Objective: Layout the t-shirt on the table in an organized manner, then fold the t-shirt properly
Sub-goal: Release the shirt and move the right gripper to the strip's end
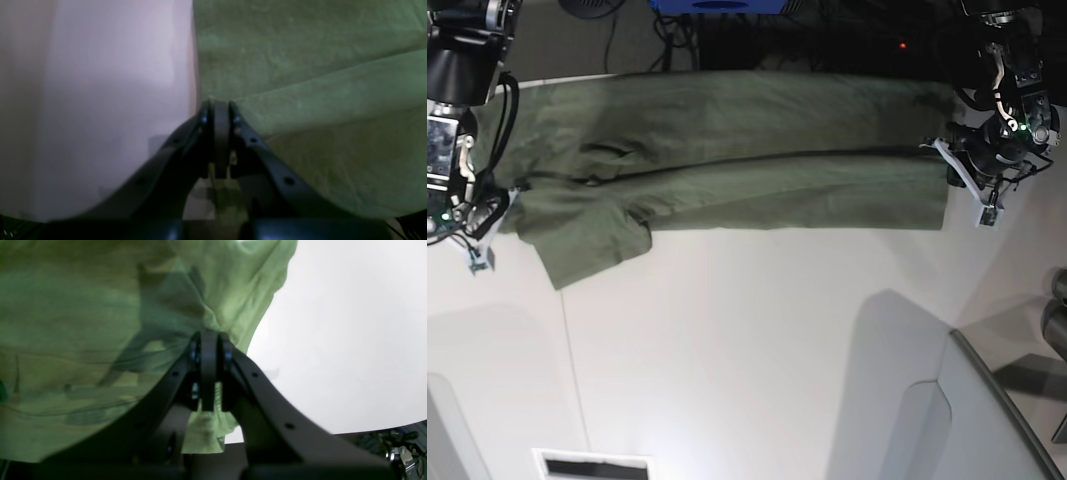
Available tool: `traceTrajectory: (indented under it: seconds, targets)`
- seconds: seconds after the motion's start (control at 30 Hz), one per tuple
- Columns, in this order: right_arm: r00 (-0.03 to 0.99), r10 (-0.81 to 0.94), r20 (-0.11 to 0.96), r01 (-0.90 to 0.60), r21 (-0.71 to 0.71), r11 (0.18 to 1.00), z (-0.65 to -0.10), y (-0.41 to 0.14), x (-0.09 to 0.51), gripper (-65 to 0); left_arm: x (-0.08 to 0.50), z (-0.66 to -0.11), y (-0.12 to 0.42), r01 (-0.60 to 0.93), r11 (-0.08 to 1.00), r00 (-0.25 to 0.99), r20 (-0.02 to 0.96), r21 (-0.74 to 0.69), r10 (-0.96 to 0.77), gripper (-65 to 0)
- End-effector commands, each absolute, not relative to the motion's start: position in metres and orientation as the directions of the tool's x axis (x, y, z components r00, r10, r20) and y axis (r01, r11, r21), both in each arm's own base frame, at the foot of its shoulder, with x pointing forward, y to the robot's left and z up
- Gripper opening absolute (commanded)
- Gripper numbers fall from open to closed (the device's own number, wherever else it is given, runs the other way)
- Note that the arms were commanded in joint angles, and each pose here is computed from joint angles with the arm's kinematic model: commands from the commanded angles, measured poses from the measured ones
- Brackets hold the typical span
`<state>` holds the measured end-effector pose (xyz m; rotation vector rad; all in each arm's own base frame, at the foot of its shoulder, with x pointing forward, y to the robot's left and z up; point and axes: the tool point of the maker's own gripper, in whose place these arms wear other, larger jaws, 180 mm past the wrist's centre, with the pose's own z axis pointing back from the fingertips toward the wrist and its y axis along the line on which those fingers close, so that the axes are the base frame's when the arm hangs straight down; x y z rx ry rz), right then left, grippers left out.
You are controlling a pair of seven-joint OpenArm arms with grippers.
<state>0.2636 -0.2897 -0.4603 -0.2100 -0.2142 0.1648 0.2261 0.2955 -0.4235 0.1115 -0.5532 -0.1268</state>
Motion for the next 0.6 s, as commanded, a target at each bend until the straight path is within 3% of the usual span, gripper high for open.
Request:
traceTrajectory:
  seconds: [0.0, 0.57]
  targets:
    - [0.956, 0.186, 0.225, -0.126, -0.257, 0.958, -0.447, -0.301, 0.276, -65.0, 0.234, -0.413, 0.302, 0.078, 0.984, 0.824, 0.546, 0.160, -0.154, -65.0]
    - [0.967, 0.125, 0.224, -0.065, -0.255, 0.965, -0.447, -0.316, 0.267, -65.0, 0.226, -0.418, 0.302, 0.081, 0.984, 0.834, 0.530, 0.157, -0.153, -65.0]
